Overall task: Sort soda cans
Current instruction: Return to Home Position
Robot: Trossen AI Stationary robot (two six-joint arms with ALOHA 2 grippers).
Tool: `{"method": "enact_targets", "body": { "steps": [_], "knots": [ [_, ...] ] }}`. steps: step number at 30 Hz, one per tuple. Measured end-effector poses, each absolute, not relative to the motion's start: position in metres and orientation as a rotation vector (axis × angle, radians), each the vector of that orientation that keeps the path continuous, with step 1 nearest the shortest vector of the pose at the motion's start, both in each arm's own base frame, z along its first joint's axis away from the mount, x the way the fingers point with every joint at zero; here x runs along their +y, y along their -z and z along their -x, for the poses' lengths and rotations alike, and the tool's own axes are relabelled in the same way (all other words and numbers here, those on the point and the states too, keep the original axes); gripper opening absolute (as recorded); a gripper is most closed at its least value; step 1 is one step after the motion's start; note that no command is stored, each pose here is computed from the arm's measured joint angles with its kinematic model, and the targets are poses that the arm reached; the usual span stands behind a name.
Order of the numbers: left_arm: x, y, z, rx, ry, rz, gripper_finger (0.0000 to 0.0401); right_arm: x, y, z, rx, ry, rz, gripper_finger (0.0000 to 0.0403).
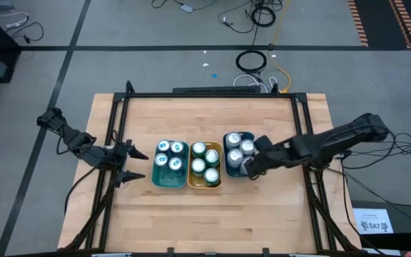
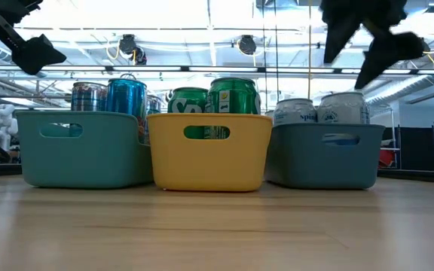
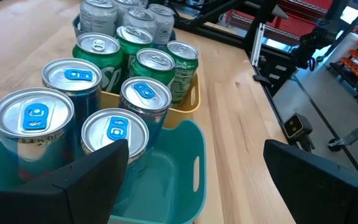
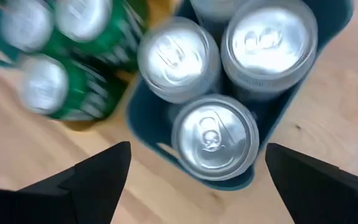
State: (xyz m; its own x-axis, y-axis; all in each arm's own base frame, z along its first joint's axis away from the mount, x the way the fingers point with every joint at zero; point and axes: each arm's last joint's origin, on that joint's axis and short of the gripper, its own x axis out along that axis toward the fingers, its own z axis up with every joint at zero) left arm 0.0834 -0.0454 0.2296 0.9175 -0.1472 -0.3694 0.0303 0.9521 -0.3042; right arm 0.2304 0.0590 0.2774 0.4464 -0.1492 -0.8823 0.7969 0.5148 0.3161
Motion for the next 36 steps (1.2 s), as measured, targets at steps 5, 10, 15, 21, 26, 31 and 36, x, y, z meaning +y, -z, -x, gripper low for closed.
{"method": "enact_targets", "body": {
  "steps": [5, 10, 15, 21, 26, 31, 36],
  "knots": [
    [-0.046, -0.230, -0.083, 0.402, 0.097, 0.299, 0.0382, 0.060, -0.309, -0.202, 0.795, 0.569, -0.873, 0.0365],
    [-0.046, -0.229, -0.083, 0.403, 0.097, 0.298, 0.0382, 0.063, -0.325, -0.173, 0.898, 0.315, -0.801, 0.0365],
    [-0.046, -0.230, -0.083, 0.402, 0.099, 0.300, 0.0382, 0.063, -0.325, -0.157, 0.969, 0.290, -0.731, 0.0365],
    [-0.046, -0.232, -0.084, 0.384, 0.108, 0.308, 0.0382, 0.061, -0.322, -0.153, 1.010, 0.297, -0.607, 0.0365],
    [-0.046, -0.231, -0.084, 0.386, 0.112, 0.277, 0.0382, 0.057, -0.322, -0.154, 0.956, 0.306, -0.360, 0.0365],
    [-0.045, -0.231, -0.084, 0.374, 0.084, 0.191, 0.0382, 0.051, -0.319, -0.148, 0.969, 0.386, -0.186, 0.0365],
    [-0.040, -0.227, -0.079, 0.393, 0.049, 0.139, 0.0382, 0.046, -0.319, -0.144, 0.929, 0.447, -0.090, 0.0365]
  ]
}}
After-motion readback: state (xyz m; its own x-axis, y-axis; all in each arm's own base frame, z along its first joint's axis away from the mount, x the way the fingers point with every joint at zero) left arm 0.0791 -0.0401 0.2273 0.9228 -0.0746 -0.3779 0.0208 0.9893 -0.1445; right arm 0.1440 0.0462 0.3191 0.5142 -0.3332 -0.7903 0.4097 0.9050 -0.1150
